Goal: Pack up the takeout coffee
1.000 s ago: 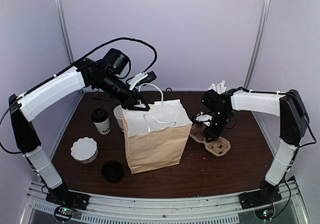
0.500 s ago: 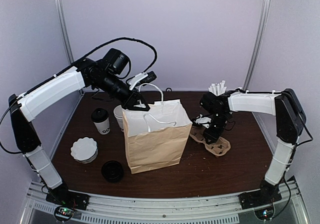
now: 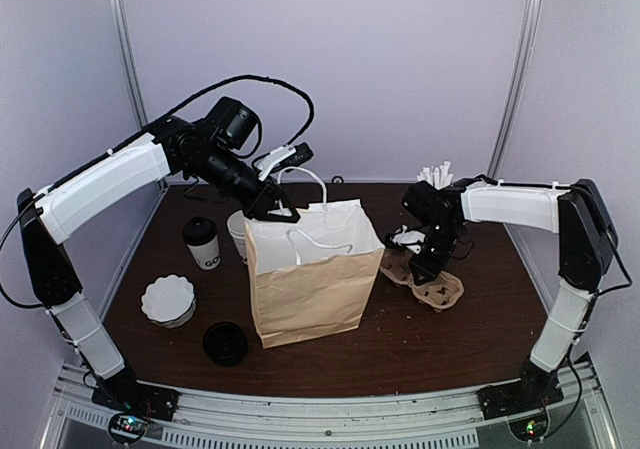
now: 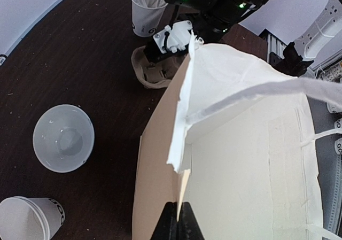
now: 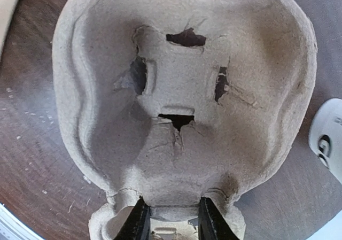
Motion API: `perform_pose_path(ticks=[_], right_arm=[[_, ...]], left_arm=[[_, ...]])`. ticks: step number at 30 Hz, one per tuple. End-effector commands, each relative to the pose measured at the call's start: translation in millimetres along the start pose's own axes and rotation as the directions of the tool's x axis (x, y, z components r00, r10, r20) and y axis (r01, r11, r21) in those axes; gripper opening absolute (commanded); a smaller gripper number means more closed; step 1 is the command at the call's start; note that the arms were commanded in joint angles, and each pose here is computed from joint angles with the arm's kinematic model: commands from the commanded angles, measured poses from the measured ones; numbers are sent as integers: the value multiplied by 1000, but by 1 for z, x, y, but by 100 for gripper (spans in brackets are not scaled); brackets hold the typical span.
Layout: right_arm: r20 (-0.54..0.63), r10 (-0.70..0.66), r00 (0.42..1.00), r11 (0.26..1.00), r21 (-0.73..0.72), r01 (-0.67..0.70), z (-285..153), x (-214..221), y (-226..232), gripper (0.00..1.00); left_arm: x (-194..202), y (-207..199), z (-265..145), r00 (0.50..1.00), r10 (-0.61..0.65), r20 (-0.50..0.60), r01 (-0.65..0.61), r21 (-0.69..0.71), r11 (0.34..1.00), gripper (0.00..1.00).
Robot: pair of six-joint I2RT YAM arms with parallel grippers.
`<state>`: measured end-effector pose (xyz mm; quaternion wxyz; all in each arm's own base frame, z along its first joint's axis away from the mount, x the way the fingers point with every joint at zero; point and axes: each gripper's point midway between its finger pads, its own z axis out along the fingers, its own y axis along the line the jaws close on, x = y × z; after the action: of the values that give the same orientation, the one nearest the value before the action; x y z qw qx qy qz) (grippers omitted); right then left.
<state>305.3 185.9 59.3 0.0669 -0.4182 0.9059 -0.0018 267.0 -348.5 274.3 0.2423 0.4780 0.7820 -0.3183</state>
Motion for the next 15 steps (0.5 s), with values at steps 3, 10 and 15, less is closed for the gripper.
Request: perform_pose_path(ticks=[3, 10, 15], right_arm=[[200, -42, 979, 997, 70, 28, -88, -3, -2, 27], [439, -75, 896, 994, 101, 34, -174, -3, 5, 26], [642, -99, 760, 992, 124, 24, -256, -18, 9, 25]], left_arm=[[-10, -6, -10, 999, 27, 47, -28, 19, 999, 0], [-17, -13, -9, 998, 26, 64, -30, 66, 997, 0], [-31, -21, -9, 997, -10, 76, 0, 126, 992, 0]])
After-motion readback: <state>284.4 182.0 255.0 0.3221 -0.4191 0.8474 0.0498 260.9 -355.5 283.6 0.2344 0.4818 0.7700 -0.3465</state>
